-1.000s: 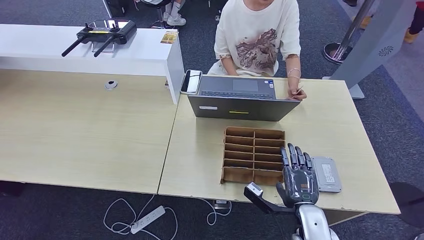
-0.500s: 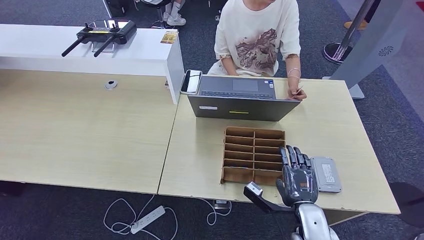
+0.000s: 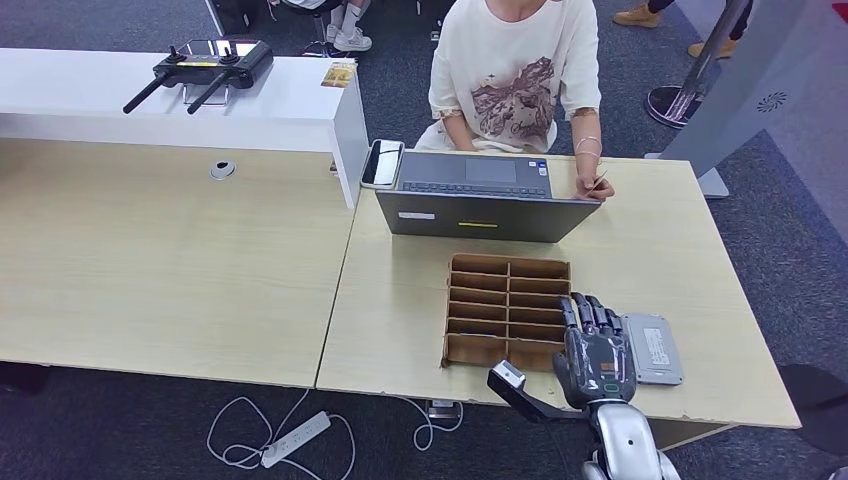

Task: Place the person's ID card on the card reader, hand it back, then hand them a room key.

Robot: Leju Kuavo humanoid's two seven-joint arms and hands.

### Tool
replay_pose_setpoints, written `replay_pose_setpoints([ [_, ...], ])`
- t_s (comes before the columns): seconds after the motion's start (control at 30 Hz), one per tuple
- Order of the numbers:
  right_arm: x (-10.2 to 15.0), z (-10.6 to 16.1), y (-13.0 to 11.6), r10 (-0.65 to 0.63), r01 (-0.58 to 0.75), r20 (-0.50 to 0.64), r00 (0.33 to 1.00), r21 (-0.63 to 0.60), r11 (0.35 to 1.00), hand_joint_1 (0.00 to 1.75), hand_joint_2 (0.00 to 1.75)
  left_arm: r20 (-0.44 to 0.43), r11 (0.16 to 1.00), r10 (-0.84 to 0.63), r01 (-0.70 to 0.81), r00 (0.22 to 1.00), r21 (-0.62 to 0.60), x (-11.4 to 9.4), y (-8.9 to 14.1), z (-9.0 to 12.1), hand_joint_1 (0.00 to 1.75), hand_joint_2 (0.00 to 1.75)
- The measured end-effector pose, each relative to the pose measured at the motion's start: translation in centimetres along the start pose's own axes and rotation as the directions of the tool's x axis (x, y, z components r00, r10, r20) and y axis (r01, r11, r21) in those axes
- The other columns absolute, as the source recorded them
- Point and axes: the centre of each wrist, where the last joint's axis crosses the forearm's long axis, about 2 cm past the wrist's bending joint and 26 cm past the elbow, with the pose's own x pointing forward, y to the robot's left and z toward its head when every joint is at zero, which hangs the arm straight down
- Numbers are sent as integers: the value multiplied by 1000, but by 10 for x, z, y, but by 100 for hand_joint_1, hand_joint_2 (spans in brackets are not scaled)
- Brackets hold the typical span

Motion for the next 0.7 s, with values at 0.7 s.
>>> replay_pose_setpoints([
  [0.7, 3, -1, 3, 5, -5, 16, 1000, 10, 1000, 66, 175, 0, 1000, 4, -4, 1000, 3, 0, 2, 0, 0, 175],
])
